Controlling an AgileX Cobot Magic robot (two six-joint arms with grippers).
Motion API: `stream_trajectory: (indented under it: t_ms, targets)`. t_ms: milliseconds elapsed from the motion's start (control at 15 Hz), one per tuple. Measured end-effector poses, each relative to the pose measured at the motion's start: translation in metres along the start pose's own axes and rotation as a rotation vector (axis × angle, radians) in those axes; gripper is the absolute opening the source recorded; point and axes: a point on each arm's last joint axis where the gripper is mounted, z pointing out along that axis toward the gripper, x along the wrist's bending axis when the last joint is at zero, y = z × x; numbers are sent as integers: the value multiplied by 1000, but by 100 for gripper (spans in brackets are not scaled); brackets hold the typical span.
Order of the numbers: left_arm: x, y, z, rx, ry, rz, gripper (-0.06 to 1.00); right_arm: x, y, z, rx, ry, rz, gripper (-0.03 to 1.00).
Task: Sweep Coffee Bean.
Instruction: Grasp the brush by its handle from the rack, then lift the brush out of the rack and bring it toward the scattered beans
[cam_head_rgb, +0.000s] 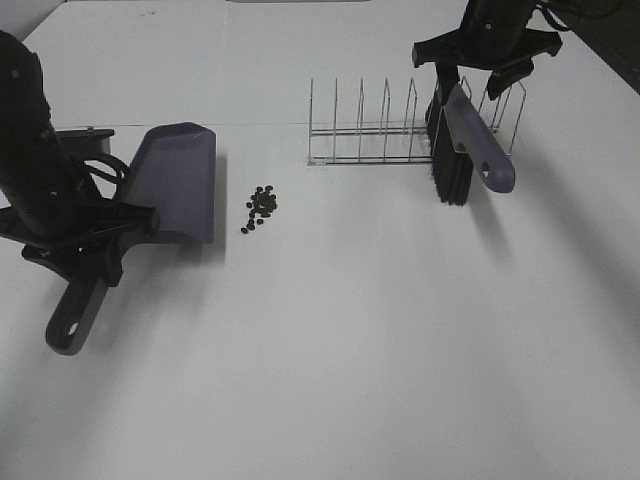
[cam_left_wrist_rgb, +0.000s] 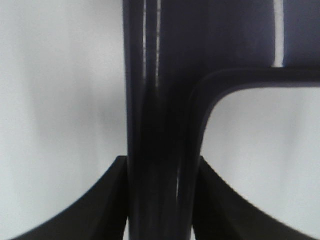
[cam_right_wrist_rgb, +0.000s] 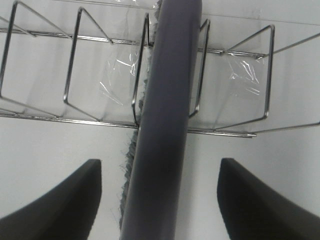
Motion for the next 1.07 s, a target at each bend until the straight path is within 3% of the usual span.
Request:
stream_trajectory:
  t_ms: [400,600,667,1067]
  targets:
    - [0,0,0,-5,-2,-1,34,1,-9,41,32,-1,-4,57]
    - [0,1,0,-10,-3,-1,34,2,-11,51,37,-1,-5,46]
    - [0,1,0,-11,-3,-1,34,2,-9,51,24,-8,-7,31]
    - [-1,2,0,-23,-6,-1,34,0,-2,33,30,-46,21,30]
